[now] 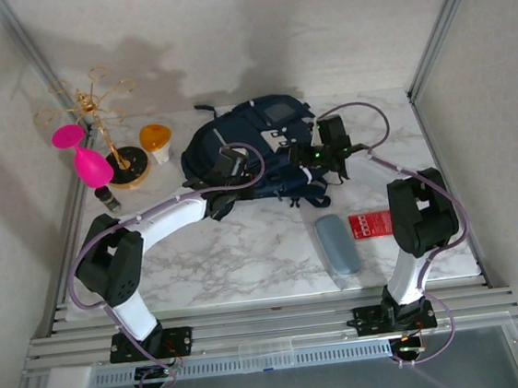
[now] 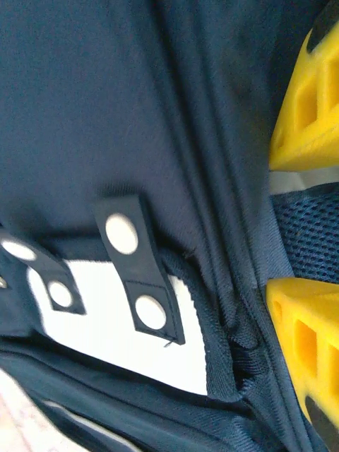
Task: Pack the student bag
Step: Unzip the student bag at the center of the table.
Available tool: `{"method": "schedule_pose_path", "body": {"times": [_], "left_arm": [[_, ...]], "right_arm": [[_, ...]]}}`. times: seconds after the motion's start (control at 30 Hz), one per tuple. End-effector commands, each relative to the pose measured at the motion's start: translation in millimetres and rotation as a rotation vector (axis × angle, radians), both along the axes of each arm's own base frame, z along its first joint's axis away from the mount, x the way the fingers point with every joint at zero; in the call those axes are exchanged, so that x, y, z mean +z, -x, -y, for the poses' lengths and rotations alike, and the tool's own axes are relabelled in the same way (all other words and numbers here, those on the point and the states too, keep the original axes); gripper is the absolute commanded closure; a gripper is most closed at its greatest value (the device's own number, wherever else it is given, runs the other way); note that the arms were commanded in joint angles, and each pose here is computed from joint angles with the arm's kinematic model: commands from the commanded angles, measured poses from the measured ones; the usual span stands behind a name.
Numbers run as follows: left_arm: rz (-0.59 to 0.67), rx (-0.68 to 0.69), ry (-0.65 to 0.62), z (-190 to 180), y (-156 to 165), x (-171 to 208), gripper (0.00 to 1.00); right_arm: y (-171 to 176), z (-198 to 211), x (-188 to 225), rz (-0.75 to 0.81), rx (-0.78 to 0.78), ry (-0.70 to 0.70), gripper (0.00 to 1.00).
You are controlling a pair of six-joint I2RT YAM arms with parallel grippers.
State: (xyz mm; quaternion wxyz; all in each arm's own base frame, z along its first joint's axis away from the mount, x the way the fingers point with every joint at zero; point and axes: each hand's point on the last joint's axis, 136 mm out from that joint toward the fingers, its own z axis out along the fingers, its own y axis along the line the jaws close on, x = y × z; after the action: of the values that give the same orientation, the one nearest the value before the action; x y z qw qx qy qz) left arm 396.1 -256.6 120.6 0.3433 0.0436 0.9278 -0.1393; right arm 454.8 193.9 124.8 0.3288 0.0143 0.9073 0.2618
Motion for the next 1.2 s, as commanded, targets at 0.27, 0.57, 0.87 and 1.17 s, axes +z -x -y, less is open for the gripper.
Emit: {"method": "schedule_pose_path", "body": {"times": [0.27, 0.57, 0.87, 1.17], "left_arm": [[-0.040, 0.069, -0.026, -7.9, -13.9, -7.8, 1.00], [-0.040, 0.070, -0.020, -9.6, -13.1, -11.7, 1.00], [-0.058, 0.085, -0.017, -17.3, -16.0, -20.0, 1.00], [-0.076, 0.141, -0.079, -47.0, -3.9, -18.2, 1.00]], "right_arm": [[57.1, -90.6, 5.9, -0.211, -0.160, -0.354, 0.28], [22.0, -102.1, -27.6, -0.305, -0.413, -0.465, 0.37], [-4.5, -111.5, -18.0, -0.190, -0.395, -0.399, 0.69], [17.4, -97.3, 5.5, -0.087, -0.072, -0.235, 1.00]]}}
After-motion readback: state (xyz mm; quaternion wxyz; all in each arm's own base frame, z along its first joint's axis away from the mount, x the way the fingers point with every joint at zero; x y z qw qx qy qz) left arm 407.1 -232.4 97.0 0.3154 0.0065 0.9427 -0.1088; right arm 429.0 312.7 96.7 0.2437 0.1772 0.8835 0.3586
